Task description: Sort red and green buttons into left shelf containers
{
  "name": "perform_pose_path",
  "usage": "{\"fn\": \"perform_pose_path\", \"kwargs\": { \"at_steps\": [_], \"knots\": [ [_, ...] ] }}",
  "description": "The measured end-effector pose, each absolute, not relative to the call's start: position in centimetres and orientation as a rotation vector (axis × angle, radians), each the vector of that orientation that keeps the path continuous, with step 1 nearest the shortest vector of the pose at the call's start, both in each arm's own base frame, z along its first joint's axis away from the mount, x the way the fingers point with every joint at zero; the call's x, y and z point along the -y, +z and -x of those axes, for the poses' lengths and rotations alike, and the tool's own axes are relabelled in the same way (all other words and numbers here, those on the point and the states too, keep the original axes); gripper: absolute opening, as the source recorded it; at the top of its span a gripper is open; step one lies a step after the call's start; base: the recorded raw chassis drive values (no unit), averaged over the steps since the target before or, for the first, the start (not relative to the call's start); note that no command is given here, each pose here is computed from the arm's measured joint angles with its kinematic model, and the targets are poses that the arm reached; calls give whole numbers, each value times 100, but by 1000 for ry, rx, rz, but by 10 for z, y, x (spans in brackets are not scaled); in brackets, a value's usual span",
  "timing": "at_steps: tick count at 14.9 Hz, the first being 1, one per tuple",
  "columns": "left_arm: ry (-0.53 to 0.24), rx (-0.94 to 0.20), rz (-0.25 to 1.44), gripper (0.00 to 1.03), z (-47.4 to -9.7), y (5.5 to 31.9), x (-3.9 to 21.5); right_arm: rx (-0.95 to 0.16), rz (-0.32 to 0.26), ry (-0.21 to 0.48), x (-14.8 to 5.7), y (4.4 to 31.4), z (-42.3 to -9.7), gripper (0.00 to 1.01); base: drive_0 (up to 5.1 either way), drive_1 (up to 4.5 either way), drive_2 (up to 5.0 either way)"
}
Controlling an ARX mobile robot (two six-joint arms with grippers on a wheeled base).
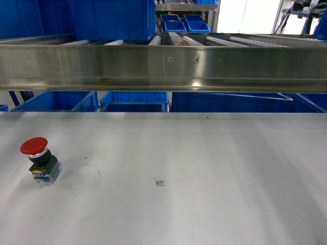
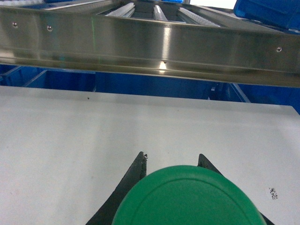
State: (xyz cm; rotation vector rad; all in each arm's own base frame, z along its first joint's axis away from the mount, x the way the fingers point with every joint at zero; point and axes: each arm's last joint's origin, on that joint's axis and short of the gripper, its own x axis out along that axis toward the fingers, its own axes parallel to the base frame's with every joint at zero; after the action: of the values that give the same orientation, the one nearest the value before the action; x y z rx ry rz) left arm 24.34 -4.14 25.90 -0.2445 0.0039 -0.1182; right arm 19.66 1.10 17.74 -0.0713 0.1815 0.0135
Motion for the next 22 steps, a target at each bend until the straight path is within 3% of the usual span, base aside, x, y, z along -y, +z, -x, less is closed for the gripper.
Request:
{"fn": "perform_pose_path", "kwargs": {
  "at_steps": [3, 6, 12, 15, 19, 22],
  "knots": [
    [-120, -25, 253, 98, -254, 254, 40, -178, 71, 13, -11, 178, -196, 26, 0, 0, 0],
    [-37, -56, 208, 98, -286, 218, 30, -178, 71, 13, -11, 178, -196, 26, 0, 0, 0],
    [3, -196, 109, 98, -291, 154, -4, -177, 71, 13, -11, 178, -196, 26, 0, 0, 0],
    [-16, -225, 54, 98, -288, 131, -21, -177, 71, 13, -11, 178, -196, 26, 0, 0, 0],
    [-111, -208, 17, 98, -287, 117, -14, -177, 71, 13, -11, 178, -196, 26, 0, 0, 0],
    [-95, -274, 42, 98, -280, 95, -33, -177, 71, 13, -11, 178, -196, 26, 0, 0, 0]
  ]
}}
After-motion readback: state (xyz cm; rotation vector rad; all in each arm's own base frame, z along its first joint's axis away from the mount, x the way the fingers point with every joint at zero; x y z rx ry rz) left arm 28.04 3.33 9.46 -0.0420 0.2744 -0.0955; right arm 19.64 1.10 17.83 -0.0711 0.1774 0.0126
